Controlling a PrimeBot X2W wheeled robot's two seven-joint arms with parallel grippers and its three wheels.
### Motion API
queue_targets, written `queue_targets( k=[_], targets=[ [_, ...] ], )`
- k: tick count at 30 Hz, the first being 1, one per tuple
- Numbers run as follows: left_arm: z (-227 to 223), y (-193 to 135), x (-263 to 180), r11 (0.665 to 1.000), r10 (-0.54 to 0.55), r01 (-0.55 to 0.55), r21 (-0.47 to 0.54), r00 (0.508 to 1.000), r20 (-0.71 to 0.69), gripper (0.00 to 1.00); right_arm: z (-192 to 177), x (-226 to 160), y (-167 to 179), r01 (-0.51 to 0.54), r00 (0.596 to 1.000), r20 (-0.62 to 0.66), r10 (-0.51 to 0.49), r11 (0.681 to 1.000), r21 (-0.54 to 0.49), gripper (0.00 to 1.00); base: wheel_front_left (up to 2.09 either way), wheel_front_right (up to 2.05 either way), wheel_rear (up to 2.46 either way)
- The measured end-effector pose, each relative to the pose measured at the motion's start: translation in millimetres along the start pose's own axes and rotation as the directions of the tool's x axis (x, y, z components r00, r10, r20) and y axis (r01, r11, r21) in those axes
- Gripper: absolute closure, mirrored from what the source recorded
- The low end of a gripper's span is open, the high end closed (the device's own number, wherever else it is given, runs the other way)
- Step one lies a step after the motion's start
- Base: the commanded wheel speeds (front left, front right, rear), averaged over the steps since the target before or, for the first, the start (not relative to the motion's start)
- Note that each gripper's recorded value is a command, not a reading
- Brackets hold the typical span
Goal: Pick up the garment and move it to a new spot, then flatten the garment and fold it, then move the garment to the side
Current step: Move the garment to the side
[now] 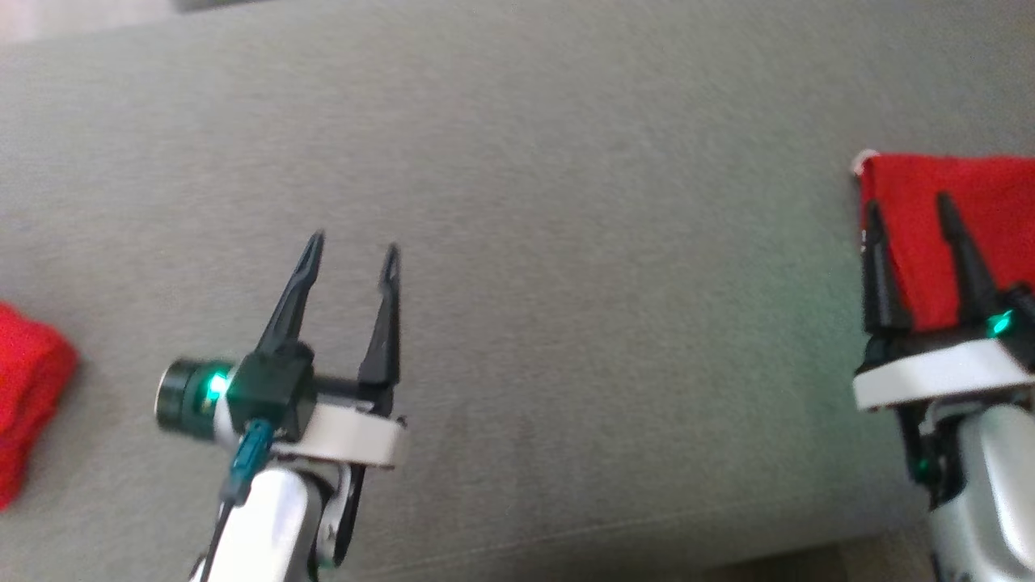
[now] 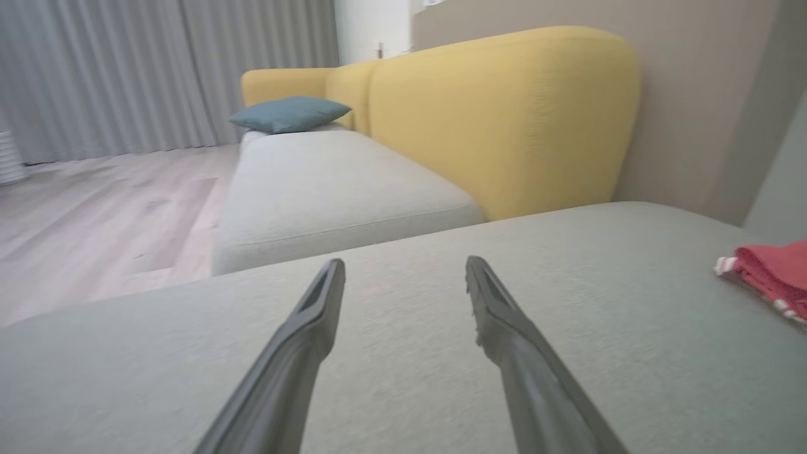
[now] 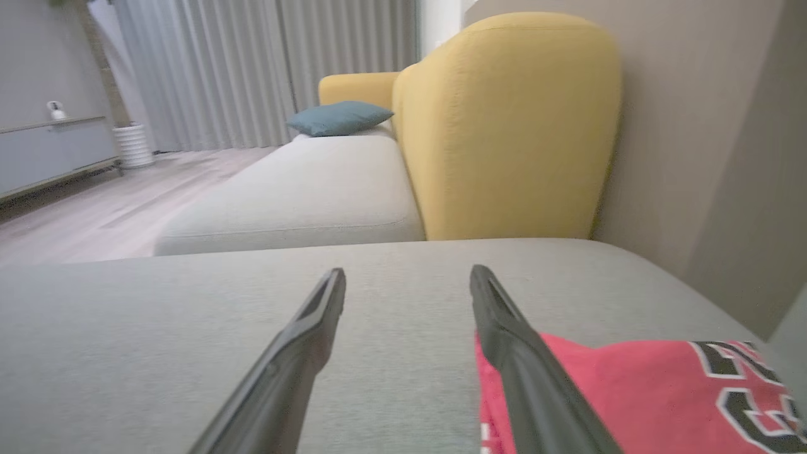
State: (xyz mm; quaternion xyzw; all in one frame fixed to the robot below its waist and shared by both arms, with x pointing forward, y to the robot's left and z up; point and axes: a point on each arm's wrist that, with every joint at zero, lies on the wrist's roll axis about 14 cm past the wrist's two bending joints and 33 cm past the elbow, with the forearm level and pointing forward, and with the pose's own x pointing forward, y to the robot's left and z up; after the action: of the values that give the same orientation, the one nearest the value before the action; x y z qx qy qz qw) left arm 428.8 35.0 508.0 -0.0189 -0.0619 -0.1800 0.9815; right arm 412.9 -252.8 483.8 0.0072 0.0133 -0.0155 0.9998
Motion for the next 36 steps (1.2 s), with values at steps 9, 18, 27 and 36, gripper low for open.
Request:
queue_targets(
  k=[9, 18, 27, 36],
  targets=[
    [10, 64, -65, 0.969, 0.236, -0.233, 0.075, 0.971, -0.027, 0.0, 15, -24, 65, -0.113, 0.994, 0.014, 0.112, 0.99, 0.084, 0.0, 0.0, 0.0, 0.0],
    [9, 74, -103, 0.954, 0.297, -0.293, 0.069, 0.953, -0.056, 0.0, 15, -61, 74, -0.115, 0.993, -0.02, 0.118, 0.988, 0.103, 0.0, 0.0, 0.0, 0.0],
    [7, 79, -126, 0.944, 0.327, -0.322, 0.077, 0.942, -0.07, 0.0, 16, -81, 77, -0.118, 0.992, -0.036, 0.122, 0.987, 0.108, 0.0, 0.0, 0.0, 0.0],
    [7, 82, -130, 0.941, 0.334, -0.327, 0.087, 0.94, -0.07, 0.0, 22, -81, 82, -0.128, 0.991, -0.021, 0.131, 0.986, 0.105, 0.0, 0.0, 0.0, 0.0]
  ],
)
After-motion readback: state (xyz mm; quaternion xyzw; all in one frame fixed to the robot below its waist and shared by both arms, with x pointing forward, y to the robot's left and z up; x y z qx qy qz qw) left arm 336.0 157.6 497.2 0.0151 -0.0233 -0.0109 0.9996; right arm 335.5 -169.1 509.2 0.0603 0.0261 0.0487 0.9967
